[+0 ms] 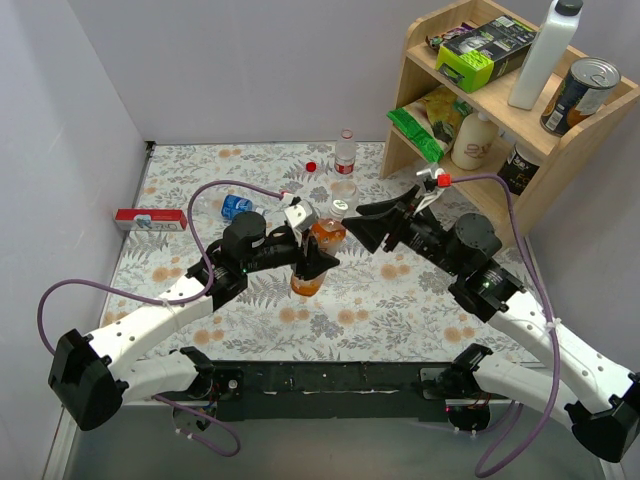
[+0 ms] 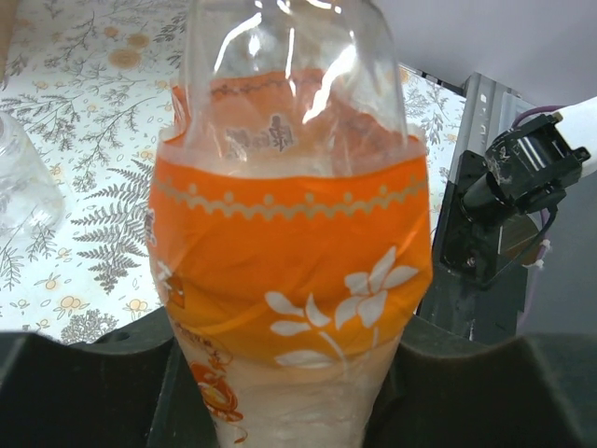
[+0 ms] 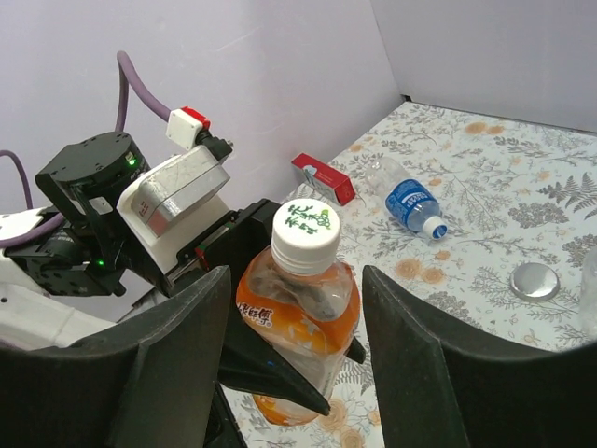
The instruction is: Unscrew the bottle caps
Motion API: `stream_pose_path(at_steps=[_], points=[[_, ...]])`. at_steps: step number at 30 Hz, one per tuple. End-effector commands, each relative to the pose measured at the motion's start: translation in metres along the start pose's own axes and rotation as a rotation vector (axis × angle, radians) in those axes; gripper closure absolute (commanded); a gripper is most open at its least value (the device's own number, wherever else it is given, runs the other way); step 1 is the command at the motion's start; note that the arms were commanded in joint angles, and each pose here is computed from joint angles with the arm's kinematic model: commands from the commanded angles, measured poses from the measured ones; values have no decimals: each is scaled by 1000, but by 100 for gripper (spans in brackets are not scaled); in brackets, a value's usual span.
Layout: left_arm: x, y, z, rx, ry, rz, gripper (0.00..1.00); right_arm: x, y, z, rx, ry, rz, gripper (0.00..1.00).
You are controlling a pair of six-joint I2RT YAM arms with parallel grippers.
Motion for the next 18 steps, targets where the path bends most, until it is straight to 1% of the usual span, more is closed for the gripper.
stream_pose_path(at_steps=[1, 9, 18], points=[[13, 0, 2, 29, 29, -21, 59, 12, 6, 13, 48, 12, -115, 35], [12, 1, -1, 20, 33, -18, 60, 8, 14, 14, 48, 23, -90, 34], [10, 4, -3, 7, 34, -9, 60, 9, 18, 17, 69, 27, -82, 36]])
Point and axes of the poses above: each gripper's point midway between its finger pads, its own y axis out along the fingers, its own z axis along the line the jaws close on, x = y × z, the point moved 8 cm from there along -y, back along the fingers, and after that the axes turned 10 degrees about y, right-handed, at the moved point
